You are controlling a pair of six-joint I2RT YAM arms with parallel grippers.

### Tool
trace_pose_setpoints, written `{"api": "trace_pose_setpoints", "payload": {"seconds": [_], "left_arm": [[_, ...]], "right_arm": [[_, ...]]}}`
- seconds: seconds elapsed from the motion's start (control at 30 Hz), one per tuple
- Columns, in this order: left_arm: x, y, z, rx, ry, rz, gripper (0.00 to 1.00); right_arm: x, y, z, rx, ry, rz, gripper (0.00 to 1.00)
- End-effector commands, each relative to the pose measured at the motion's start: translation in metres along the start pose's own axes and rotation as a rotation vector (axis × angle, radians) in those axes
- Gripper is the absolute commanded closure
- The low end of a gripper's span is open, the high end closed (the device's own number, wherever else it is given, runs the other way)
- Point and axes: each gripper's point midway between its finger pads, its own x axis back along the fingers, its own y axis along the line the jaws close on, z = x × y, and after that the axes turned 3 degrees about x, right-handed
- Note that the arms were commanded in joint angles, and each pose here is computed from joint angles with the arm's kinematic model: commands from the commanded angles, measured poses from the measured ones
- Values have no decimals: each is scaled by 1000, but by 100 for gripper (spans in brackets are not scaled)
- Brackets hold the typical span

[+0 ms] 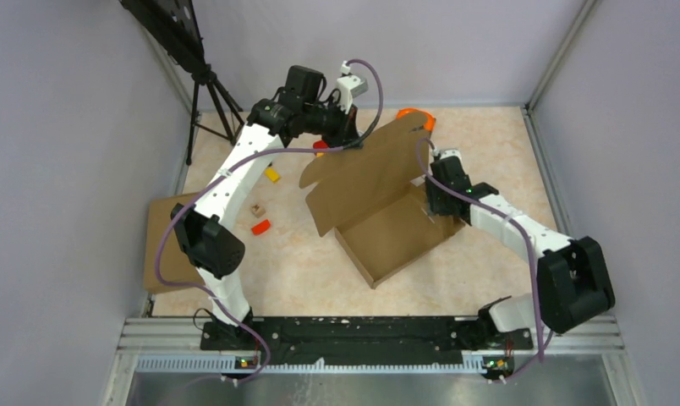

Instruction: Fold the paper box

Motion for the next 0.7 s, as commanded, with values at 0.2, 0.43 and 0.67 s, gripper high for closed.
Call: {"api": "trace_pose_setpoints", "payload": {"seconds": [0.2,0.43,0.67], "left_arm": [[1,-7,-8,-34,-15,24,98],[-2,-5,-6,-29,-5,26,98],[-2,-6,-7,-32,-6,21,98]], "right_arm": [[-25,-19,-39,86,-76,160,51],[-40,-12,-34,128,-36,142,75],[-12,-7,-51,157,-100,110,100]]}}
